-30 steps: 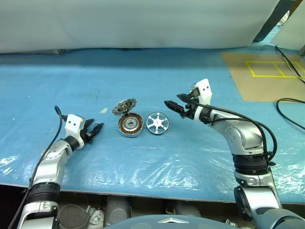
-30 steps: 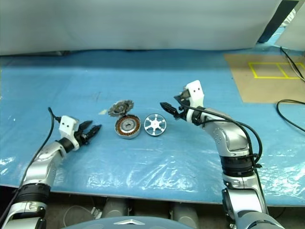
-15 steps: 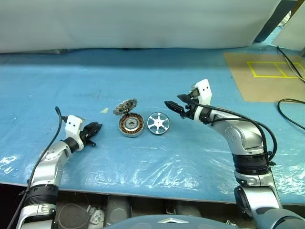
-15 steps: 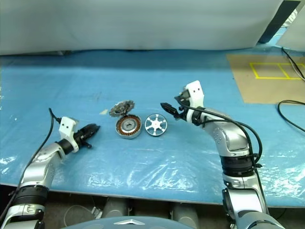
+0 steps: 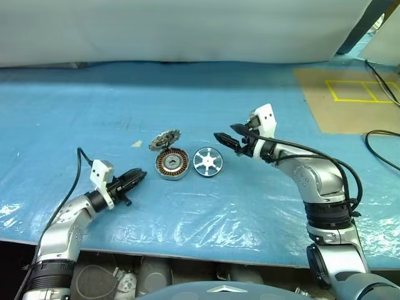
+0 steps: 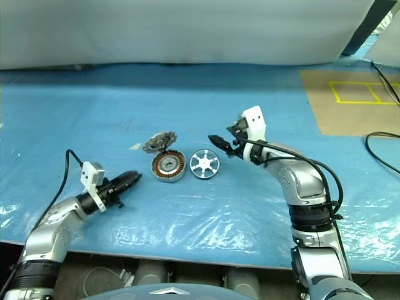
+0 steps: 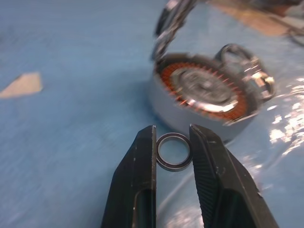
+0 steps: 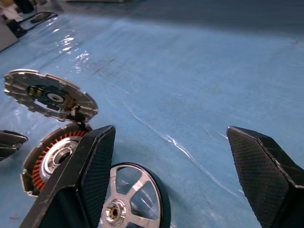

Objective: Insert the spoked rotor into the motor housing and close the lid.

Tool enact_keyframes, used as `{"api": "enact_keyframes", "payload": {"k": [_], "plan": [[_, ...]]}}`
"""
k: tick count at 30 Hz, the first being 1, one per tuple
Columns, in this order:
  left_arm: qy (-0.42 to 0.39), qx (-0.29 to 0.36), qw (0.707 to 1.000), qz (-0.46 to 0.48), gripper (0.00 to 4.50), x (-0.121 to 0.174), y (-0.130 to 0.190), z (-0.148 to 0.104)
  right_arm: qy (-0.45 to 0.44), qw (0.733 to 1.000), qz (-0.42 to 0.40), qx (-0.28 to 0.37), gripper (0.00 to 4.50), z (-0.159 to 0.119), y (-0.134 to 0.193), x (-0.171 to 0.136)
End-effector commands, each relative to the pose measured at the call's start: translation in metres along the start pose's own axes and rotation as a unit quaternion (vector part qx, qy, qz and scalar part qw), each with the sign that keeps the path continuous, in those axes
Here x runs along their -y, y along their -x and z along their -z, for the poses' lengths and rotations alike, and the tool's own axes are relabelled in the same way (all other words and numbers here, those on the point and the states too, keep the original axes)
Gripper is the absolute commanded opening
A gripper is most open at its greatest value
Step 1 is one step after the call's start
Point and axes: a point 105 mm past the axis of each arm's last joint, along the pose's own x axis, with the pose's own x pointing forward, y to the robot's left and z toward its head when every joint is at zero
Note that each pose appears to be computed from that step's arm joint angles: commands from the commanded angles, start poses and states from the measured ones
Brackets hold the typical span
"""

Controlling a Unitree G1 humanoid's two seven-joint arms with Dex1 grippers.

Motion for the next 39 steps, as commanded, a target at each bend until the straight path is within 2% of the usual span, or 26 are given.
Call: {"api": "enact_keyframes", "payload": {"k": [1, 8, 11, 14, 18, 27, 39], "plan": [[-0.024, 0.004, 0.999, 0.046, 0.67, 0.013, 0.000, -0.016, 0.020, 0.999, -0.011, 0.029, 3.92, -0.018, 0.007, -0.003], [-0.063, -0.007, 0.993, 0.103, 0.67, 0.034, -0.025, -0.021, 0.019, 1.000, 0.002, 0.021, 3.92, -0.012, 0.007, 0.004], [-0.098, 0.000, 0.991, 0.094, 0.67, 0.032, -0.043, -0.020, 0.017, 1.000, 0.003, 0.021, 3.92, -0.010, 0.007, 0.004], [-0.098, 0.025, 0.991, 0.088, 0.67, 0.034, -0.057, -0.023, 0.016, 1.000, 0.008, 0.020, 3.92, -0.009, 0.008, 0.005], [-0.130, 0.011, 0.989, 0.068, 0.67, 0.026, -0.068, -0.013, 0.018, 1.000, 0.015, 0.018, 3.92, -0.007, 0.009, 0.006], [-0.167, -0.009, 0.985, 0.040, 0.67, 0.005, -0.070, -0.002, 0.018, 0.999, 0.036, 0.012, 3.92, -0.002, 0.014, 0.011], [-0.165, -0.007, 0.983, 0.083, 0.67, 0.024, -0.079, 0.004, 0.016, 0.999, 0.040, 0.003, 3.92, 0.006, 0.013, 0.010]]}}
